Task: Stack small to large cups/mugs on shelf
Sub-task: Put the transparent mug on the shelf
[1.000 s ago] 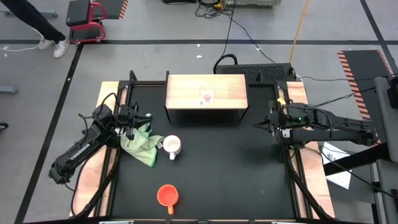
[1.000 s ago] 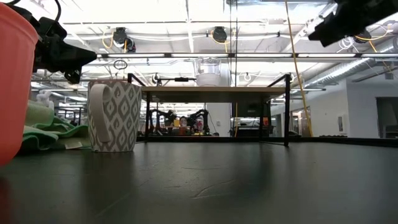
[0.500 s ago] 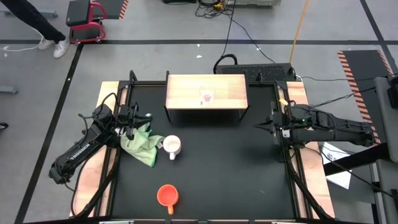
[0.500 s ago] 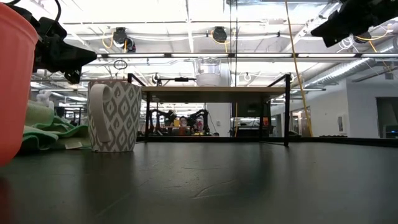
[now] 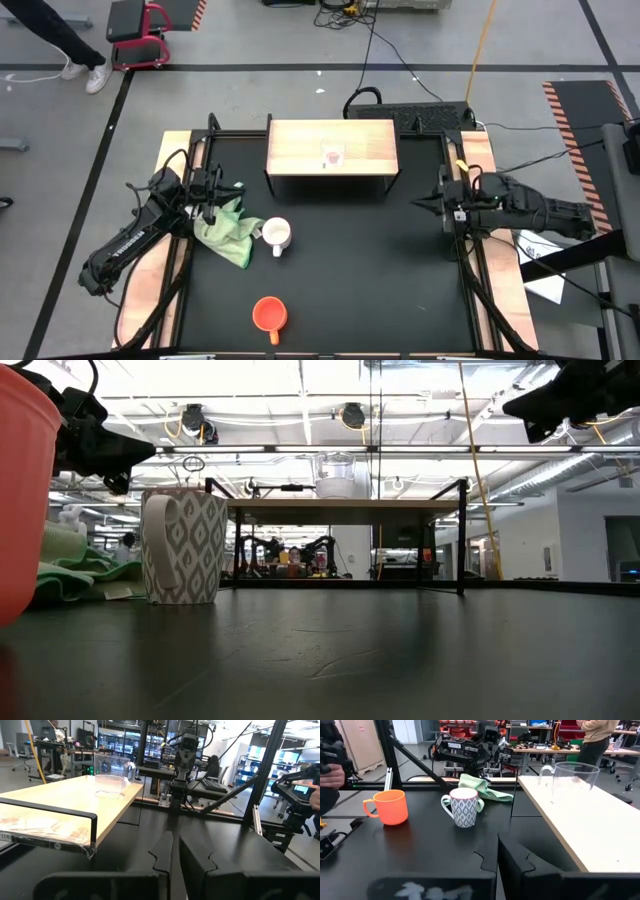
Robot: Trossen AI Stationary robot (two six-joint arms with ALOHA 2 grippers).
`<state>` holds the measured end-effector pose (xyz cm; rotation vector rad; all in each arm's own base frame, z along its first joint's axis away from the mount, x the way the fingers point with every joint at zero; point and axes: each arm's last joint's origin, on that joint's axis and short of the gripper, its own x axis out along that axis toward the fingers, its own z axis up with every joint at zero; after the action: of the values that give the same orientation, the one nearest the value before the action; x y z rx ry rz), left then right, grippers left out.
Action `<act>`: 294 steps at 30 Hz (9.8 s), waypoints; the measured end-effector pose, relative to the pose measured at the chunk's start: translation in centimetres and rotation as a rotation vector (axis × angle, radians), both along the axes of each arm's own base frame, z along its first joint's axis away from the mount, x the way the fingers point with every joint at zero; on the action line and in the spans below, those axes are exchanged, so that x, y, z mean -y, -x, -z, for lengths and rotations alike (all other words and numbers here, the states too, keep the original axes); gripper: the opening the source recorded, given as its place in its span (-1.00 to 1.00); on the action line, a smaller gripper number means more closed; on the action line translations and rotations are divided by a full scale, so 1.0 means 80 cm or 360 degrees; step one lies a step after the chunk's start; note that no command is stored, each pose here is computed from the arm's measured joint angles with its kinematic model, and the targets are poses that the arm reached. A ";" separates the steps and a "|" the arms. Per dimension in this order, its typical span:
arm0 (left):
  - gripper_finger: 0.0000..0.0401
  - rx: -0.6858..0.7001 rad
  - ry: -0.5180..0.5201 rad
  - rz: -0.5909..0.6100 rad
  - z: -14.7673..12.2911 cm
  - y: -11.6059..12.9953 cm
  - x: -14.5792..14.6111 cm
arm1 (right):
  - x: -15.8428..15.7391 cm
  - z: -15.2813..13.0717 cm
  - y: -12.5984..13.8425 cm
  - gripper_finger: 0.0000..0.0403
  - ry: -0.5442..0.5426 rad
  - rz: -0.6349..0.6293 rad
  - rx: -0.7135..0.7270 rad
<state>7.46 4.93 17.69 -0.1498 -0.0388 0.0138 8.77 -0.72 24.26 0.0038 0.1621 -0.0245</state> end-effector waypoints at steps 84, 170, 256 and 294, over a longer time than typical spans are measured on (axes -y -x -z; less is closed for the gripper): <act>-1.00 -0.0014 0.0079 -0.0131 -0.141 -0.093 -0.067 | 0.000 0.004 0.001 -1.00 0.0009 -0.0003 -0.0033; -1.00 -0.0980 -0.0715 0.0286 -0.261 -0.309 -0.136 | 0.000 0.007 -0.004 -1.00 -0.0009 -0.0001 -0.0085; -0.11 -0.1509 -0.1235 0.0650 -0.227 -0.368 -0.133 | 0.001 0.012 -0.005 -1.00 -0.0023 0.0002 -0.0084; -0.11 -0.1510 -0.1170 0.0717 -0.213 -0.367 -0.152 | 0.001 0.012 -0.005 -1.00 -0.0023 0.0002 -0.0083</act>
<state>36.82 17.12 34.71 0.5950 0.9301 -0.3760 9.19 -0.76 23.34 0.0176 0.2143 -0.0248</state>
